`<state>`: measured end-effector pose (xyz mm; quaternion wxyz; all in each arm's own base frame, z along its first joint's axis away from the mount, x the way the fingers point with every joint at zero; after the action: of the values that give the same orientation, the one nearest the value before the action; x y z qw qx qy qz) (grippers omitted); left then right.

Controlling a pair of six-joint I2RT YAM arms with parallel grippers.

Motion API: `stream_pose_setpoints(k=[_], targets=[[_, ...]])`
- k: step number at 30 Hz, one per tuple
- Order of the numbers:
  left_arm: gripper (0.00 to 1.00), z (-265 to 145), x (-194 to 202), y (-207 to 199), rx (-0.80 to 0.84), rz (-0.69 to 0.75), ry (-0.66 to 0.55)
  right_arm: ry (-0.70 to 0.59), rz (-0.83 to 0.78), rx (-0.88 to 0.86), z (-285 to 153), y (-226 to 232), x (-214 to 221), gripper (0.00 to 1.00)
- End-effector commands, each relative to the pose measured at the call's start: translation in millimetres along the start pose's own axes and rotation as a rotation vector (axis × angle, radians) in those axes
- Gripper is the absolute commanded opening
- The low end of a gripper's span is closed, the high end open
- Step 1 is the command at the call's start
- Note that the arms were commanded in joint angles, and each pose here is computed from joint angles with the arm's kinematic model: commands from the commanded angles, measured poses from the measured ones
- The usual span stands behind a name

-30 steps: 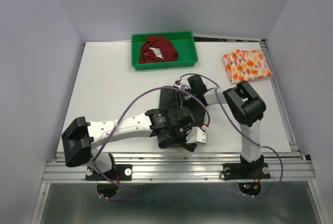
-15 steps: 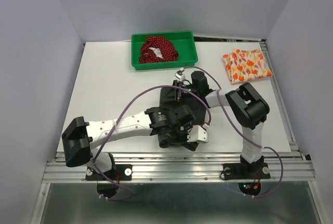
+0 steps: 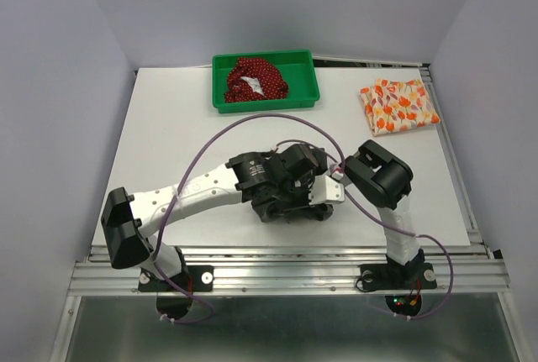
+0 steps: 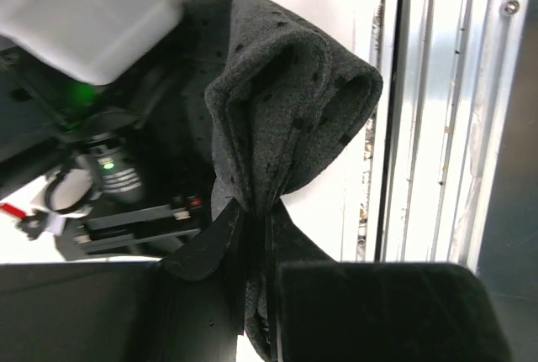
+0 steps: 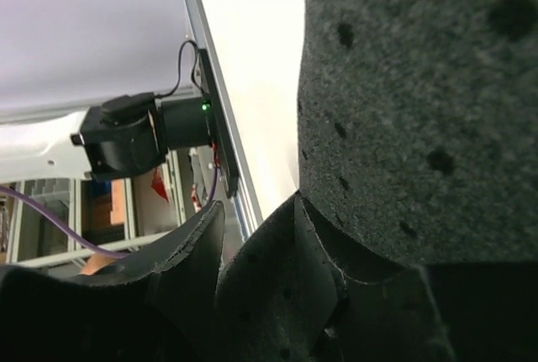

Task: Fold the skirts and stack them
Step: Fold the skirt

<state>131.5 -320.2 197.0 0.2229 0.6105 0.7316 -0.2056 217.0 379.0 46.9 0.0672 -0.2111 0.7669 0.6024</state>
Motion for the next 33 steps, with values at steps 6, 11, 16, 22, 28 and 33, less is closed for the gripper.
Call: stream_pose_setpoints(k=[6,11,16,22,28,33], targets=[[0.0,-24.1,-19.1,-5.2,0.027,0.029,-0.066,-0.068,-0.234,-0.037,-19.3,47.8,-81.5,0.67],[0.0,-28.8,-15.9,-13.3,0.066,0.015,-0.067,-0.137,-0.355,0.072,-60.6,34.8,-154.3,0.9],[0.0,-27.4,-12.1,-18.8,0.09,-0.004,-0.059,-0.108,-0.472,0.351,-98.3,-20.3,-195.1,0.96],[0.0,-30.1,-20.2,-18.3,0.092,-0.005,-0.064,0.034,-0.442,0.464,-101.9,-80.6,-162.9,0.91],[0.0,-32.2,-30.7,-18.7,0.105,-0.015,-0.054,0.103,-0.401,0.424,-94.7,-105.4,-129.8,0.82],[0.0,-34.3,-39.4,-11.9,0.092,-0.016,-0.06,0.14,-0.392,0.332,-92.8,-97.2,-105.9,0.63]])
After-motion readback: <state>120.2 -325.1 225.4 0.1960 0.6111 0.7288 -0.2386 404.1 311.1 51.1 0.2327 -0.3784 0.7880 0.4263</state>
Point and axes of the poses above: each gripper's point midway between its finger pads, its own z axis out along the fingers, its own y axis along the line the jaws close on, x = y × z, the point moved 2 cm from there along -z, back along the fingers, and after that the axes turned 14 degrees about -z, right-handed, at the moved point
